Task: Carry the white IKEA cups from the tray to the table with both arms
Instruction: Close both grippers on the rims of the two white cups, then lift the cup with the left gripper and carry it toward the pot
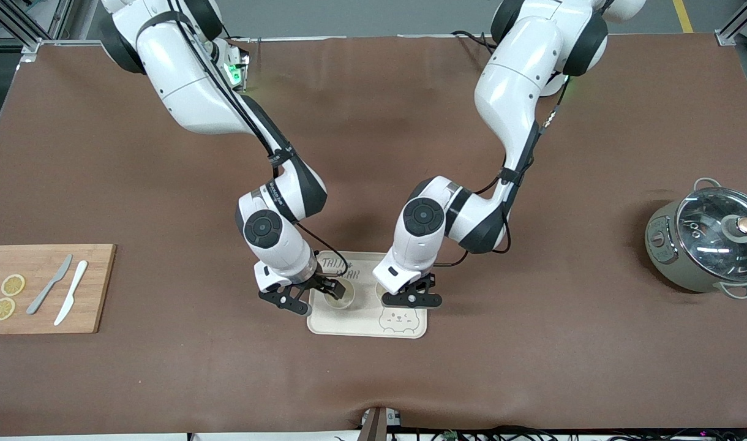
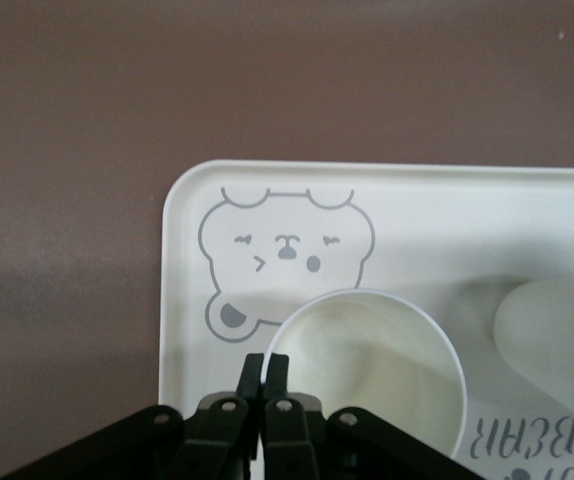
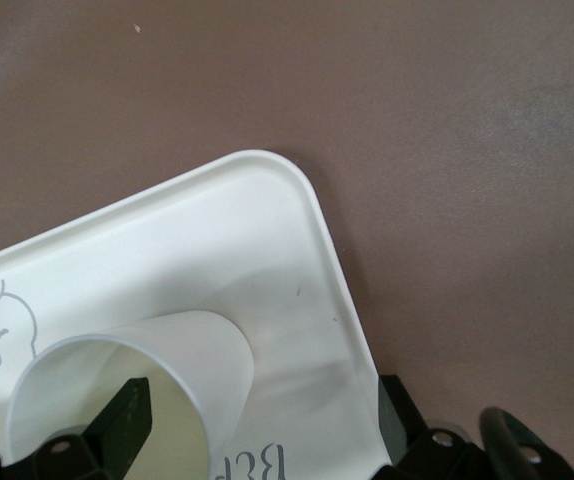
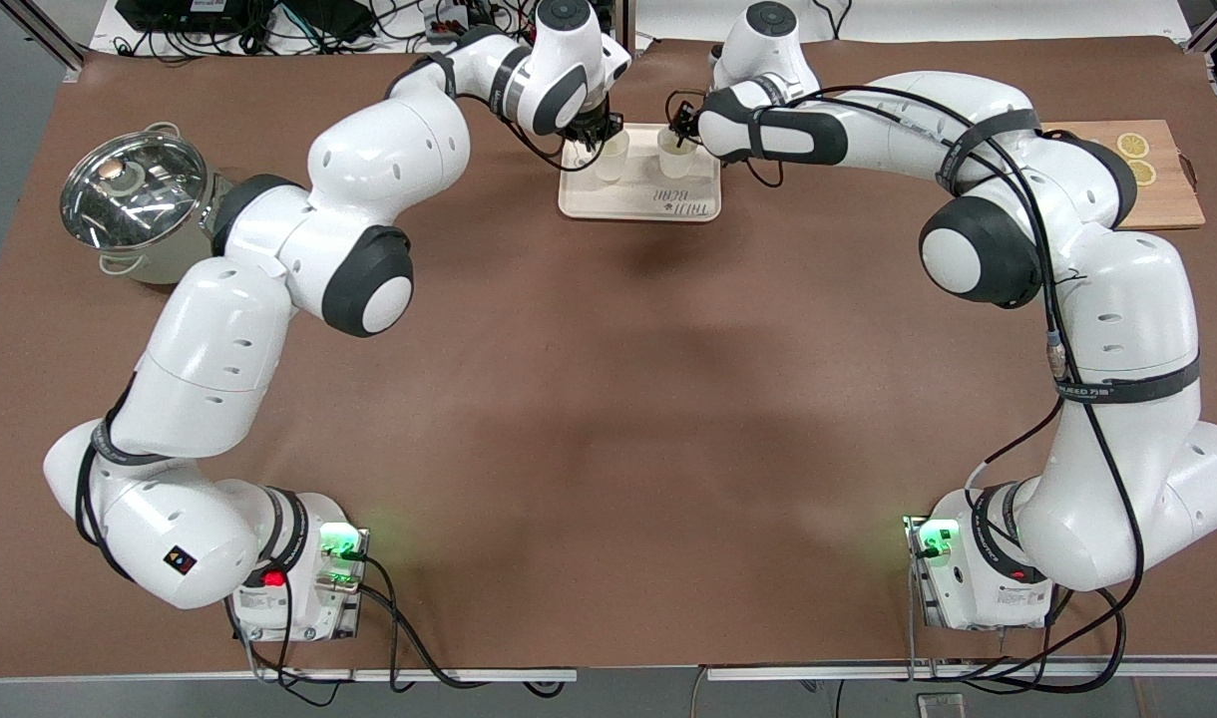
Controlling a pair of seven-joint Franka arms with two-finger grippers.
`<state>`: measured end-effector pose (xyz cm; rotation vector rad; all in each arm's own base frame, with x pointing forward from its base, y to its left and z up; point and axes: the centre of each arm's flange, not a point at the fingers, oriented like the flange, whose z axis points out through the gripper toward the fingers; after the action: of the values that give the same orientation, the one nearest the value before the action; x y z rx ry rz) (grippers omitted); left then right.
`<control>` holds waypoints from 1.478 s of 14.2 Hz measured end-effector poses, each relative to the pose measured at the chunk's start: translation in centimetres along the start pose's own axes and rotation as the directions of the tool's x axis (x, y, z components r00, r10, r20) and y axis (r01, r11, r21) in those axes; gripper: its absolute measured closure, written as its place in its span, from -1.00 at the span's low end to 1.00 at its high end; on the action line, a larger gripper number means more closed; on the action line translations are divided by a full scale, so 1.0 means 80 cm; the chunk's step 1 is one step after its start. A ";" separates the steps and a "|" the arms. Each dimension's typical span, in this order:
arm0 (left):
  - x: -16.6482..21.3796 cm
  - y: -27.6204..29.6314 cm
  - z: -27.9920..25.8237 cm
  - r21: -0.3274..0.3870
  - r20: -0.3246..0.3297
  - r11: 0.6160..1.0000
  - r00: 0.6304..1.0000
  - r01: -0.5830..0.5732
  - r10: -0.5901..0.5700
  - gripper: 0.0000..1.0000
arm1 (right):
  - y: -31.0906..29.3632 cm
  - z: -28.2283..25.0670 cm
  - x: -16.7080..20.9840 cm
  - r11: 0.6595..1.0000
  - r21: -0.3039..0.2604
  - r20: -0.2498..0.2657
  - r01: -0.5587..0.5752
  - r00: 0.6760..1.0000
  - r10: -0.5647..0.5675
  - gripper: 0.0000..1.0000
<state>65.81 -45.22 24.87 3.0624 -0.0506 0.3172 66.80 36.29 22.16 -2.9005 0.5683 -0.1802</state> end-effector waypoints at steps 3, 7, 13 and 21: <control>0.007 -0.007 -0.031 0.023 0.028 1.000 1.000 0.009 -0.010 0.94 | -0.002 0.001 -0.001 1.000 0.009 -0.008 0.002 1.000 -0.002 -1.00; 0.012 -0.015 -0.112 0.062 0.091 0.998 0.996 0.017 -0.023 0.94 | -0.002 0.005 -0.002 1.000 0.010 -0.009 0.004 1.000 -0.004 -1.00; 0.025 -0.067 -0.278 0.084 0.129 0.995 0.989 0.062 -0.072 0.94 | -0.004 0.007 -0.006 1.000 0.012 -0.010 0.008 1.000 -0.008 -1.00; -0.017 -0.213 -0.341 0.036 0.092 0.999 0.995 0.022 -0.026 0.94 | -0.007 0.007 -0.009 1.000 0.012 -0.009 0.013 1.000 -0.013 -0.28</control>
<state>59.56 -26.44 50.25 3.1084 -0.0129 0.1766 66.44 37.18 21.66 -2.8934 0.5474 -0.1982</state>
